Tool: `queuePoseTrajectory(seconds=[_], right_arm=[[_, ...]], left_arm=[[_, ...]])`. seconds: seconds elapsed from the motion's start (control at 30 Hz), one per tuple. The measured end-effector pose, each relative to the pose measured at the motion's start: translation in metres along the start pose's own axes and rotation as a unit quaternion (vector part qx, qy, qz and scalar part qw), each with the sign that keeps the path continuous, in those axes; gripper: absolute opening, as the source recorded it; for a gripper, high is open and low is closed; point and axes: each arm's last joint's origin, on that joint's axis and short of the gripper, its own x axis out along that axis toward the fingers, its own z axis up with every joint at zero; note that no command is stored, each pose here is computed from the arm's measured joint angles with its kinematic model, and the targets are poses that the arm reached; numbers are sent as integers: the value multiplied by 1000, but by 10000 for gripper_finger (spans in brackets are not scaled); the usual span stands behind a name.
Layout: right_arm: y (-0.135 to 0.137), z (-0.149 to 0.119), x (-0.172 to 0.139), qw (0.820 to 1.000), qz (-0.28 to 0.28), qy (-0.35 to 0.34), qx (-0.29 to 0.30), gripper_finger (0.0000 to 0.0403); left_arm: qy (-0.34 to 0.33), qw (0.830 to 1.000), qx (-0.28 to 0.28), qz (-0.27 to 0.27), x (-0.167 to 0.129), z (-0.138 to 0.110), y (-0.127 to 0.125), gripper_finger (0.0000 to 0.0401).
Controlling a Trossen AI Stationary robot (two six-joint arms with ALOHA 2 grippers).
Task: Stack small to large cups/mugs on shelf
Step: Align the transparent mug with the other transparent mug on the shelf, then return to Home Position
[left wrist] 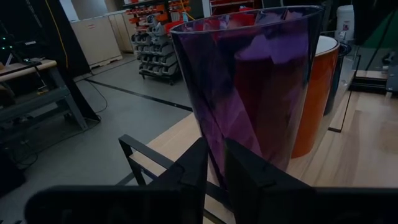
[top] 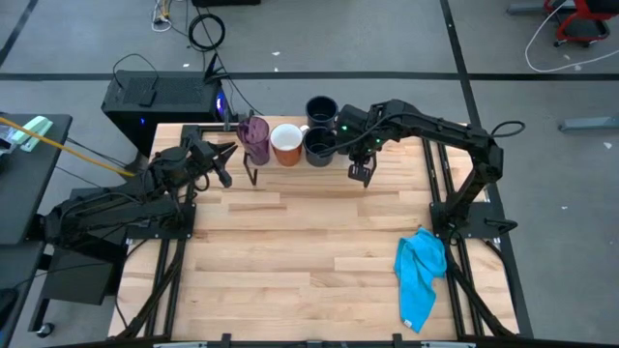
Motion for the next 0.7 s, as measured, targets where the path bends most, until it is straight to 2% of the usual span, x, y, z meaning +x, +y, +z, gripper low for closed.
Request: queuePoseTrajectory(seconds=[0.53, 0.7], right_arm=[[-1, -1, 1, 1000, -20, 7, 9, 103], [-2, 2, -12, 1000, -24, -12, 11, 128]], left_arm=[[0, 1000, 0, 0, 0, 0, 0, 64], [0, 1000, 0, 0, 0, 0, 0, 57]])
